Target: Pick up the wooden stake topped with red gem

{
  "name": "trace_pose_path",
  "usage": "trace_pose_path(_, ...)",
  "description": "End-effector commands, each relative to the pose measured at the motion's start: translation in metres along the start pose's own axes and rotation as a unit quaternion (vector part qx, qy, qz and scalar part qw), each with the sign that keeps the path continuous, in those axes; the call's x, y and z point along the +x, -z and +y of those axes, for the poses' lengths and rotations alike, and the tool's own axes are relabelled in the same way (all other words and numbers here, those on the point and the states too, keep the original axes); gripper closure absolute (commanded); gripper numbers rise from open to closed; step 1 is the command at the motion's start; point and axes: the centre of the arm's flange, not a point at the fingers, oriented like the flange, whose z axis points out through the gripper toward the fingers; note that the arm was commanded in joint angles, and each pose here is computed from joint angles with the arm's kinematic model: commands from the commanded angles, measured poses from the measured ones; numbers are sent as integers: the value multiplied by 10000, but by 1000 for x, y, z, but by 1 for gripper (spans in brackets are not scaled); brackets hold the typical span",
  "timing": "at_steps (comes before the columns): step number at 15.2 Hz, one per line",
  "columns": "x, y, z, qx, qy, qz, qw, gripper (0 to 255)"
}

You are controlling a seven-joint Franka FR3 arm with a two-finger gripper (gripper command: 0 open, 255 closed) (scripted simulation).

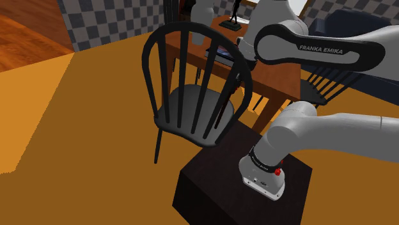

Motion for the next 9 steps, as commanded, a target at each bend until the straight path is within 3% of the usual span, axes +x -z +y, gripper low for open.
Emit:
trace_pose_path(1,0,-1,0,4,1,-10,10000,255)
trace_pose_path(9,2,36,3,4,1,-10,10000,255)
